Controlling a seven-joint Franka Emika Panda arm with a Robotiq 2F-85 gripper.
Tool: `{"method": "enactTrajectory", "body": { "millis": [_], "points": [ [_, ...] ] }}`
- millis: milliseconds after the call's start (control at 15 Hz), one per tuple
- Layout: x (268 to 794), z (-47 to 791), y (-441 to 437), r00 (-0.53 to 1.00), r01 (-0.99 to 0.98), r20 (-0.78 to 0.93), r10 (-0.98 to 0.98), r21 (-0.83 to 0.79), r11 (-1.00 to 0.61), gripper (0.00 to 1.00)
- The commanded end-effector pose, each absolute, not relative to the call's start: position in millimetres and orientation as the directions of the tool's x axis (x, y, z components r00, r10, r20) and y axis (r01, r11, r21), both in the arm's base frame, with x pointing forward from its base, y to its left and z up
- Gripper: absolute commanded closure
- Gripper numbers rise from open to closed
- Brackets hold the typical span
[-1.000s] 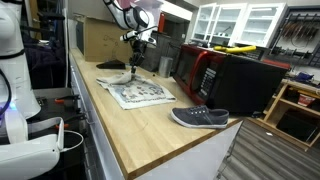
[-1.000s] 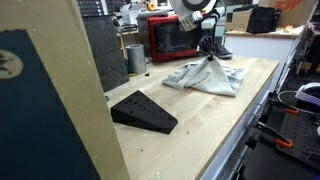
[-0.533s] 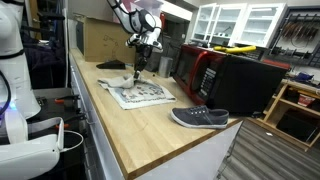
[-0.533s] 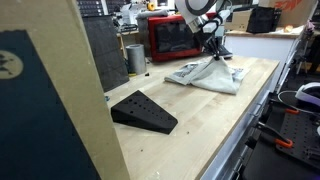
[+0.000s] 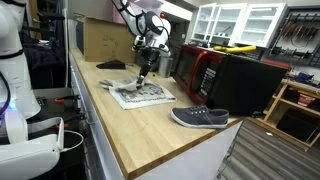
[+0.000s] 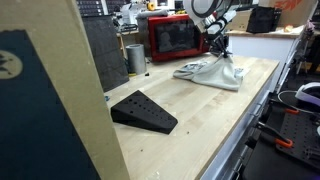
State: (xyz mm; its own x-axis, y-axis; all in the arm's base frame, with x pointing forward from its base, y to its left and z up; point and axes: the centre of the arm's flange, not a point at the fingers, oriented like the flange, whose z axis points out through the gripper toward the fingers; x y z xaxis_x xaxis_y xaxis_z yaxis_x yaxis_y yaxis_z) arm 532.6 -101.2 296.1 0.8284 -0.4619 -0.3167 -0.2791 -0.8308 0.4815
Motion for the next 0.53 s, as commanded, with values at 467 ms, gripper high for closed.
{"method": "enactTrajectory", "body": {
  "millis": [467],
  "points": [
    [527.9,304.1,-172.6,0.705,-0.377,-0.32,-0.632,0.586,-0.717,1.0]
  ]
}}
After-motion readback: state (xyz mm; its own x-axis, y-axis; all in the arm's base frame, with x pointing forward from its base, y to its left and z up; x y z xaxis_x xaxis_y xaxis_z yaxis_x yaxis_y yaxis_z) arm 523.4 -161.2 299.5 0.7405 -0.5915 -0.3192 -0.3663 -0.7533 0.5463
